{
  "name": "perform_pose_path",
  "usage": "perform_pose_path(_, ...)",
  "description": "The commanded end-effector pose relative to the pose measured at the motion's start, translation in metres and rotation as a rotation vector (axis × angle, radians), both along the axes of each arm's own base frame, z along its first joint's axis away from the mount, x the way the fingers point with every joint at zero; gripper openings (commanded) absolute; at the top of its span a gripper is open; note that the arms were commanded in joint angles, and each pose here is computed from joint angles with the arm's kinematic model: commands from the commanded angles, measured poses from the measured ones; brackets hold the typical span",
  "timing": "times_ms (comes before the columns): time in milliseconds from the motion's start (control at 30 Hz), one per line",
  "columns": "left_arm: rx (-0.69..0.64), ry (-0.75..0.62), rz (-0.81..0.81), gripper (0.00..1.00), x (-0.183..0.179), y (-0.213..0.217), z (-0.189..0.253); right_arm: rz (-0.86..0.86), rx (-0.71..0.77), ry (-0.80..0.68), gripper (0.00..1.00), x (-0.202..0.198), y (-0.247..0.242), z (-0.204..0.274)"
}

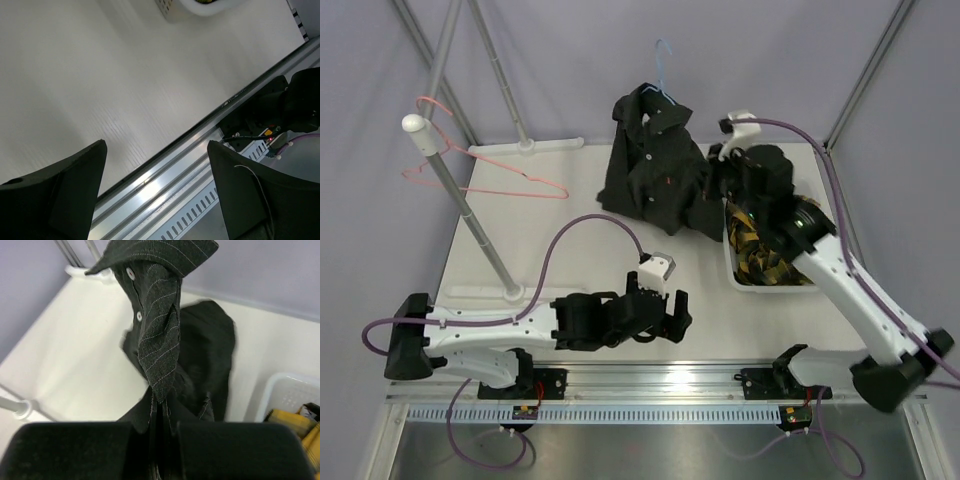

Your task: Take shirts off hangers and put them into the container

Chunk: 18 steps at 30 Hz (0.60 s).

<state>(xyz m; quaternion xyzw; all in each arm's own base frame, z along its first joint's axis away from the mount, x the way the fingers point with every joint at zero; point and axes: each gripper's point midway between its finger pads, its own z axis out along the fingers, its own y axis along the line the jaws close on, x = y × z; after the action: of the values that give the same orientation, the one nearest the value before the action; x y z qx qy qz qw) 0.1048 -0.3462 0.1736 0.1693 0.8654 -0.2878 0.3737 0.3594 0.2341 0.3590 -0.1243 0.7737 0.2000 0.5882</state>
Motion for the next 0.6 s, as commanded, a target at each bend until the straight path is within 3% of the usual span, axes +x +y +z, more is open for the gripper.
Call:
perform_pose_path(0, -0.048, -0.153, 0.048, 0.87, 0.028, 0.012, 0.067, -0.018, 0.040, -0.022, 0.00, -0.060, -0.041, 0.020)
perform_pose_path(200, -0.088, -0.299, 0.059, 0.87, 0.055, 0.022, 0.152, 0.098, 0.033, 0.052, 0.00, -0.139, -0.070, 0.009)
perform_pose_path(467, -0.207, -0.456, 0.149, 0.88, 0.071, 0.046, 0.235, 0.298, 0.077, 0.196, 0.00, -0.199, -0.062, -0.051)
perform_pose_path(567, -0.194, -0.491, 0.179, 0.89, 0.079, 0.052, 0.246, 0.372, 0.123, 0.202, 0.00, -0.220, -0.059, -0.056)
